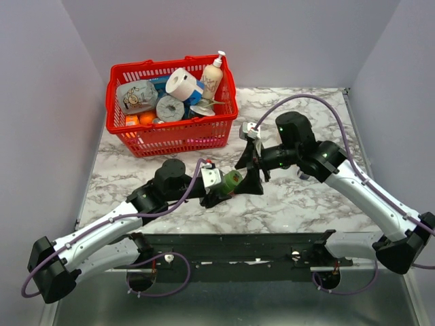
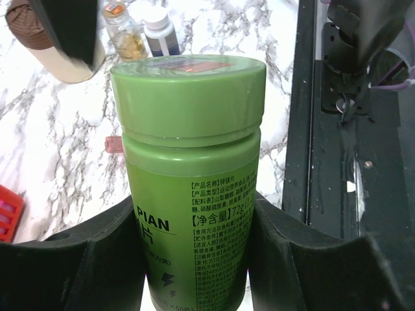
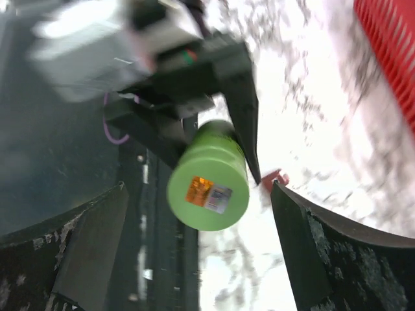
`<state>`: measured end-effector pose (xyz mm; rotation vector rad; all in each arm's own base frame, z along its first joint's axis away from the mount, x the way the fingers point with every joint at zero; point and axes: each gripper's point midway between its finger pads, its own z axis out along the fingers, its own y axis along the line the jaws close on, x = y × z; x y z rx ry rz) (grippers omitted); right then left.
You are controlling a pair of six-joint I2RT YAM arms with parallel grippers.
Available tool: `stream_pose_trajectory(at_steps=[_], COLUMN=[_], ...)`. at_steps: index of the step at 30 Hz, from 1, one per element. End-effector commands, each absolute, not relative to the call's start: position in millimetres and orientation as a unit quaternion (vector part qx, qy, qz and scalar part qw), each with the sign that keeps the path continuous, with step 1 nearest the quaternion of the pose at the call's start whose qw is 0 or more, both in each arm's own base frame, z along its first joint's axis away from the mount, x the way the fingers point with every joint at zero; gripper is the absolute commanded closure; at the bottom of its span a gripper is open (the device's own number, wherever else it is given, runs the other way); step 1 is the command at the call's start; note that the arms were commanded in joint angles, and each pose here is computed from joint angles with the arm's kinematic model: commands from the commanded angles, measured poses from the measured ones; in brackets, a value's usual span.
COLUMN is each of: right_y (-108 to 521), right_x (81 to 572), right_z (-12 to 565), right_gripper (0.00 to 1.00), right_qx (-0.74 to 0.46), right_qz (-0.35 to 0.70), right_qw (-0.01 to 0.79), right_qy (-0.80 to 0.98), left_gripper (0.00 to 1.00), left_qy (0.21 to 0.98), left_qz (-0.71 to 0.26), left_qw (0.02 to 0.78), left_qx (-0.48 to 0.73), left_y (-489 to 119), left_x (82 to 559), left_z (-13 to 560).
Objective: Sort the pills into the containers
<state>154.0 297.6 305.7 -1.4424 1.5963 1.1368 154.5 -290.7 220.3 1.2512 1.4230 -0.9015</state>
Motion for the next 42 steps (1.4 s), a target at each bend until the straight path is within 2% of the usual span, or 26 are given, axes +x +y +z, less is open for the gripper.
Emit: stream_pose_trajectory(at_steps=[1,10,15,17,20,21,23,24,25,30,33,35,42], right_y=[312,320,318,318,319,319,322,321,324,324,317,302,293], right_x=[178,188,186,184,181,180,181,178,176,152,135,118,130], right_z=[300,295,296,296,295,296,299,295,304,305,301,294,276], right_gripper=[0.00,0.02,0.16,0.19,0.33,0.42,0.51,0.61,0.66,0.92,0.97,0.98,0.98], right_qx=[-0.407,-0.394,-0.418,-0.434,-0.450,-0.451,-0.478,-0.484,-0.497,-0.598,-0.680,-0.746,-0.863], right_qz=[0.468,0.467,0.460,0.455,0.447,0.448,0.439,0.436,0.439,0.430,0.422,0.416,0.329], right_qw=[0.329,0.322,0.329,0.333,0.332,0.328,0.334,0.322,0.324,0.298,0.270,0.247,0.263], right_qy=[0.712,0.723,0.711,0.703,0.698,0.699,0.684,0.687,0.675,0.607,0.536,0.458,0.278], left_gripper=[1.00,1.00,1.00,1.00,1.00,1.00,1.00,1.00,1.00,1.00,1.00,1.00,1.00], left_qy=[0.584,0.592,0.596,0.597,0.598,0.597,0.596,0.593,0.598,0.585,0.573,0.560,0.539], left_qz=[-0.359,-0.351,-0.348,-0.347,-0.346,-0.346,-0.346,-0.346,-0.344,-0.346,-0.346,-0.348,-0.366], left_qw=[0.534,0.535,0.533,0.531,0.531,0.532,0.531,0.533,0.523,0.513,0.514,0.515,0.498], left_qx=[0.496,0.491,0.490,0.491,0.490,0.491,0.493,0.495,0.500,0.525,0.537,0.548,0.573], left_y=[-290,-289,-289,-289,-290,-290,-290,-290,-289,-288,-286,-285,-288], left_x=[166,170,172,172,173,173,172,173,171,163,160,156,146], left_z=[235,235,233,232,233,235,235,236,232,228,228,228,224])
